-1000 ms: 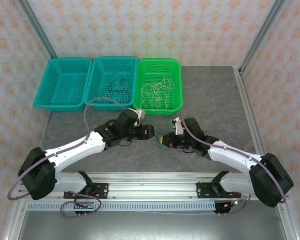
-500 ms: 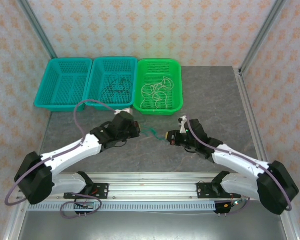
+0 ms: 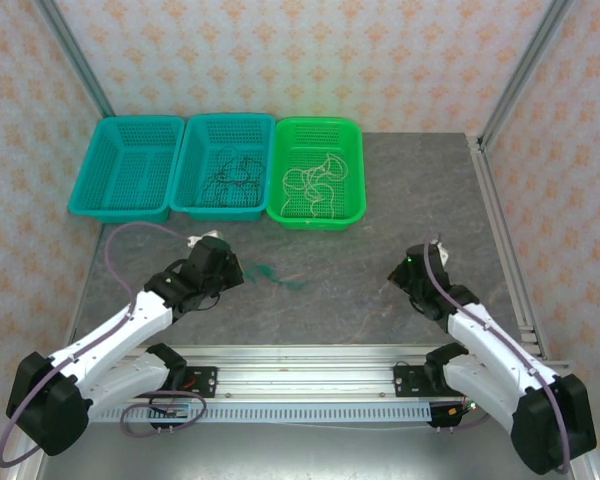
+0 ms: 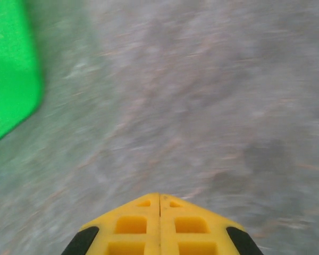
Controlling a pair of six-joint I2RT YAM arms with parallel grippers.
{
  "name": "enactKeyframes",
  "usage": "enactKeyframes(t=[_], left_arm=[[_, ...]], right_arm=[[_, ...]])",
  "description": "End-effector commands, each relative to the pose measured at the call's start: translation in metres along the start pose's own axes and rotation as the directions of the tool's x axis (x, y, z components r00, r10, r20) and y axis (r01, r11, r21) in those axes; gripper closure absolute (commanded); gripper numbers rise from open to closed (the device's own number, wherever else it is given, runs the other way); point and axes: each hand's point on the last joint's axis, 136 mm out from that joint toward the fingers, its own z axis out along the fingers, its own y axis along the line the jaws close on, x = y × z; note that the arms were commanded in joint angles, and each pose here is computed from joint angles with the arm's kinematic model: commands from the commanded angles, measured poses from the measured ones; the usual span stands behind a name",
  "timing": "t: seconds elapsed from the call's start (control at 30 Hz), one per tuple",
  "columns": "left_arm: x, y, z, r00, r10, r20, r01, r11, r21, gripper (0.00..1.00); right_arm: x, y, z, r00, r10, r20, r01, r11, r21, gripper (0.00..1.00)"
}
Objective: Untangle the cables
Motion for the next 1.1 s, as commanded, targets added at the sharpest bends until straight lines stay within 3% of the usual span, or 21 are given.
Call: enactKeyframes(t=[0.0, 0.07, 0.13, 0.2, 0.27, 0.37, 0.57, 0.67, 0.9, 1.07], left_arm=[[0.000, 0.031, -0.004, 0.999, 0.033, 0.009, -0.031, 0.992, -0.121, 1.00], [0.004, 0.024, -0.002, 0.999, 0.051, -0.010, -0.051, 0.996, -0.073, 1.00], [0.012, 0.013, 0.004, 0.995, 0.077, -0.061, -0.078, 0.997, -0.011, 1.00], [0.022, 0.012, 0.013, 0.989, 0.093, -0.118, -0.094, 0.996, -0.004, 1.00], [0.030, 0.017, 0.020, 0.982, 0.105, -0.157, -0.111, 0.993, -0.030, 1.00], [0.038, 0.033, 0.026, 0.972, 0.130, -0.198, -0.152, 0.983, -0.103, 1.00], [0.056, 0.052, 0.033, 0.945, 0.177, -0.276, -0.228, 0.960, -0.164, 1.00], [0.067, 0.066, 0.038, 0.928, 0.175, -0.329, -0.256, 0.941, -0.221, 1.00], [0.075, 0.073, 0.046, 0.929, 0.145, -0.340, -0.238, 0.938, -0.251, 1.00], [0.066, 0.068, 0.042, 0.939, 0.160, -0.304, -0.238, 0.941, -0.241, 1.00]], right_arm=[[-0.023, -0.035, -0.016, 0.997, 0.024, 0.074, -0.036, 0.986, 0.160, 1.00], [-0.025, -0.014, -0.017, 0.998, -0.040, 0.052, 0.037, 0.997, 0.067, 1.00], [-0.013, 0.027, -0.017, 0.994, -0.103, -0.021, 0.099, 0.983, -0.157, 1.00], [0.006, 0.073, -0.025, 0.985, -0.154, -0.084, 0.110, 0.917, -0.384, 1.00], [0.023, 0.104, -0.033, 0.971, -0.226, -0.078, 0.164, 0.867, -0.471, 0.96], [0.064, 0.146, -0.046, 0.896, -0.442, -0.036, 0.358, 0.769, -0.529, 0.89], [0.144, 0.212, -0.044, 0.741, -0.654, -0.151, 0.465, 0.662, -0.588, 0.79], [0.162, 0.226, -0.024, 0.736, -0.639, -0.223, 0.485, 0.728, -0.485, 0.72], [0.179, 0.231, 0.010, 0.708, -0.658, -0.255, 0.581, 0.749, -0.319, 0.55], [0.205, 0.229, 0.015, 0.646, -0.700, -0.304, 0.619, 0.713, -0.329, 0.38]])
